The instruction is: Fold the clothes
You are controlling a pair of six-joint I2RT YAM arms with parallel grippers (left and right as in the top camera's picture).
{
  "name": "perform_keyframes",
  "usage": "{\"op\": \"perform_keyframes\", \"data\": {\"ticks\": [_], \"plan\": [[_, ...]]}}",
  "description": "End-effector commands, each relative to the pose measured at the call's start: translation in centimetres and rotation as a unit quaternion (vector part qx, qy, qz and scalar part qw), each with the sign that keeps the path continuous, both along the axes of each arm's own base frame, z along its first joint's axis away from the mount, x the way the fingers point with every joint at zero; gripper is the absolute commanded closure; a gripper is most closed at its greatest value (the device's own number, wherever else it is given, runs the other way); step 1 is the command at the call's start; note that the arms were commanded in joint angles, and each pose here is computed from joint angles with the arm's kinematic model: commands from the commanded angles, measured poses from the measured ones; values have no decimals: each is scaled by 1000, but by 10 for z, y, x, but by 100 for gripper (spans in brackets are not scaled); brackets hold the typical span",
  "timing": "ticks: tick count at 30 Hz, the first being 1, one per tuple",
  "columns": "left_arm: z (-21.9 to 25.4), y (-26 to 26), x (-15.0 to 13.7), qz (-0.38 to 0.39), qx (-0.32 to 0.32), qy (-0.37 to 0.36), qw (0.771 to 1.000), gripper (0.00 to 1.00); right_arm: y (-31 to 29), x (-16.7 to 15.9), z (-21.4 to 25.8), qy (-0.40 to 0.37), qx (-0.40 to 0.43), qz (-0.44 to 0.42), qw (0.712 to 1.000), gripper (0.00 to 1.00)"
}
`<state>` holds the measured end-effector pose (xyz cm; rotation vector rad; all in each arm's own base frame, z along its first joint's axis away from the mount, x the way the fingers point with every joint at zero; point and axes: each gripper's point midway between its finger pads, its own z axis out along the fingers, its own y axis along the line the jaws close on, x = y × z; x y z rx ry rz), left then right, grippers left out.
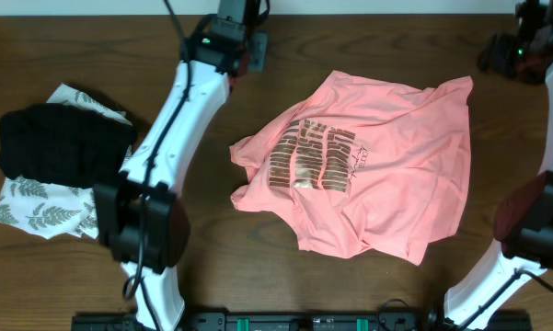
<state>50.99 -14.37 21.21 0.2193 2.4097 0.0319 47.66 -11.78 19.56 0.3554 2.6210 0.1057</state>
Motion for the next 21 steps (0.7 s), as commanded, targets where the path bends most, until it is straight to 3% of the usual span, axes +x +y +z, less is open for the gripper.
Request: {"op": "perform_keyframes", "data": {"ticks": [1,9,21], "plan": [[26,-19,-32,-47,-55,24,997,42,20,-21,33,-13,23,19,999,29],[-48,-20,-98,-20,-89,215,972,42,59,-50,41,25,51,50,997,28],[-155,-7,-132,6,-63,323,944,42,62,-53,56,8,54,38,998,28]]}}
